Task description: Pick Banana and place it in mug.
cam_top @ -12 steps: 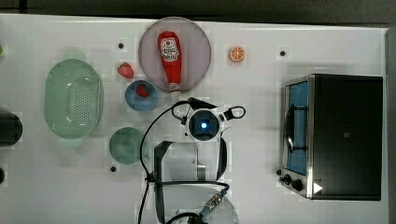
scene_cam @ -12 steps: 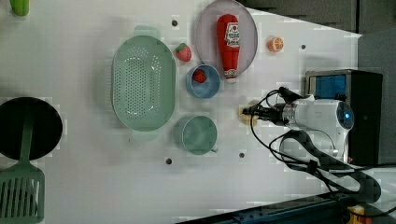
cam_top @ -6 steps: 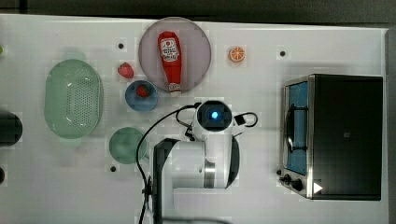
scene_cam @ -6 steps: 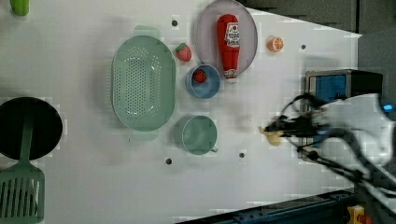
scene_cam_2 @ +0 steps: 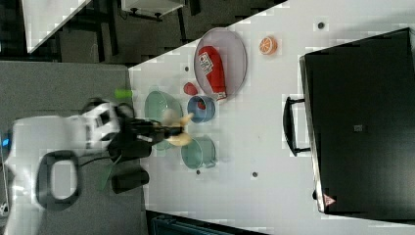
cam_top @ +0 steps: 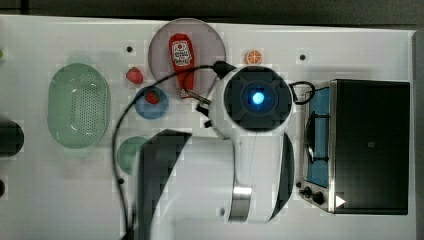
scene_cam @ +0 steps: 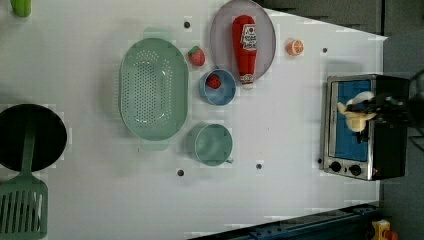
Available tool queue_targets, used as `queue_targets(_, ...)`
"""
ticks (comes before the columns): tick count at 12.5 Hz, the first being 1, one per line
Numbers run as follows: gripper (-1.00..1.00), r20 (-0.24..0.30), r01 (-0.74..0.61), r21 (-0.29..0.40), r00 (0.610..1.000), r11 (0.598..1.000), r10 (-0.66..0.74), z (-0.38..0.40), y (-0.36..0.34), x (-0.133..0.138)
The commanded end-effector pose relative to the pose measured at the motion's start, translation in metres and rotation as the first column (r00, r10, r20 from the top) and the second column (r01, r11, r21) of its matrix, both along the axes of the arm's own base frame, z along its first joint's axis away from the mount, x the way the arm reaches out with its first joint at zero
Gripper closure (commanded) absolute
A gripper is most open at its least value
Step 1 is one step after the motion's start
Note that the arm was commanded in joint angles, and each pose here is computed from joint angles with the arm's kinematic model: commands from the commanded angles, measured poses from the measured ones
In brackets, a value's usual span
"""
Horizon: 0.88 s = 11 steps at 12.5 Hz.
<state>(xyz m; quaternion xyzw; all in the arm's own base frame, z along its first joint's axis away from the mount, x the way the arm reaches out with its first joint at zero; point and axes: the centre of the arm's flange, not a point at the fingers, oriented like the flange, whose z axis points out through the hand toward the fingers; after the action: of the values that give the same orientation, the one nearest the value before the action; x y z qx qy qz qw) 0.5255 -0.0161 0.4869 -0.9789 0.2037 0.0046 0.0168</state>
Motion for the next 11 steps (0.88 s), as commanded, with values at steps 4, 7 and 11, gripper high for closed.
queue_targets(4, 0.28, -0.141, 0.108, 0.012, 0.984, 0.994, -0.105, -0.039, 0.142, -0.03)
queue_targets(7, 0.28, -0.132, 0.215, -0.016, 0.968, 0.976, -0.215, -0.062, 0.2, -0.043)
queue_targets(11, 0.28, -0.089, 0.252, 0.013, 0.964, 0.968, -0.25, -0.129, 0.236, -0.056)
